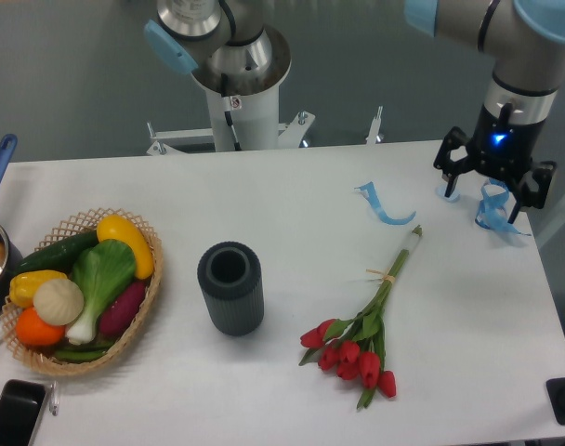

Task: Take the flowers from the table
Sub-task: 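Move the gripper from beside the blue ribbons toward the red tulips, then lower the open gripper over the tulip stems above the blooms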

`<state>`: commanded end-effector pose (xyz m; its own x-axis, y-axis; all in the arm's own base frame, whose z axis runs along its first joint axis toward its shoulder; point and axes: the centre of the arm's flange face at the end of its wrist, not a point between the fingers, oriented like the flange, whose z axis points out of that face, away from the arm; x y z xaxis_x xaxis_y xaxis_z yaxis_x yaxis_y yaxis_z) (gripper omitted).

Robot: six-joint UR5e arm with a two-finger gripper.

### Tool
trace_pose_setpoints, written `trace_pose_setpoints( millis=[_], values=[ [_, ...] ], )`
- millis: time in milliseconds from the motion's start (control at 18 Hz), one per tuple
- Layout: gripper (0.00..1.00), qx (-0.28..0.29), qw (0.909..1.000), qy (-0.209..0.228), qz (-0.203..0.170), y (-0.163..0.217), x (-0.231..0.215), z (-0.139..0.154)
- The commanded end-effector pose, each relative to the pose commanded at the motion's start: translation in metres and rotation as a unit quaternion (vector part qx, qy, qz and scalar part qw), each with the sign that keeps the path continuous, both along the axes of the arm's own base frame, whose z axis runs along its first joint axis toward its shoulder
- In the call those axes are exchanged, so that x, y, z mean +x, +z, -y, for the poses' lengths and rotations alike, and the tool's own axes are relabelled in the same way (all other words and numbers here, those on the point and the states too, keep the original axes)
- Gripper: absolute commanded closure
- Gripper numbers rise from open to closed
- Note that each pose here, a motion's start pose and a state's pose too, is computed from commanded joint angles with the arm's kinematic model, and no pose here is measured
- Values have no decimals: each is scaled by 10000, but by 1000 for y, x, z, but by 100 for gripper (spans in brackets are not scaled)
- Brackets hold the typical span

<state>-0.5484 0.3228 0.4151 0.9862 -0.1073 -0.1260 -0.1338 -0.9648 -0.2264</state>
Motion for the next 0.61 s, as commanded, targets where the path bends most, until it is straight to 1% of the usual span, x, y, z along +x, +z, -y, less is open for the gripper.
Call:
trace_pose_setpoints(
  millis=[167, 278, 333, 444, 556, 611],
  values=[
    [0, -22, 9999, -137, 53, -23, 15, -15],
    [0, 2, 9999, -123, -5, -41, 20, -15],
    [0, 30, 10000, -33, -65, -48, 23, -14],
    [0, 166, 9991, 318, -228, -57, 23, -17],
    [0, 166, 9992, 331, -146, -70, 30, -33],
    [0, 155, 9992, 354, -117, -73, 30, -35]
  ],
)
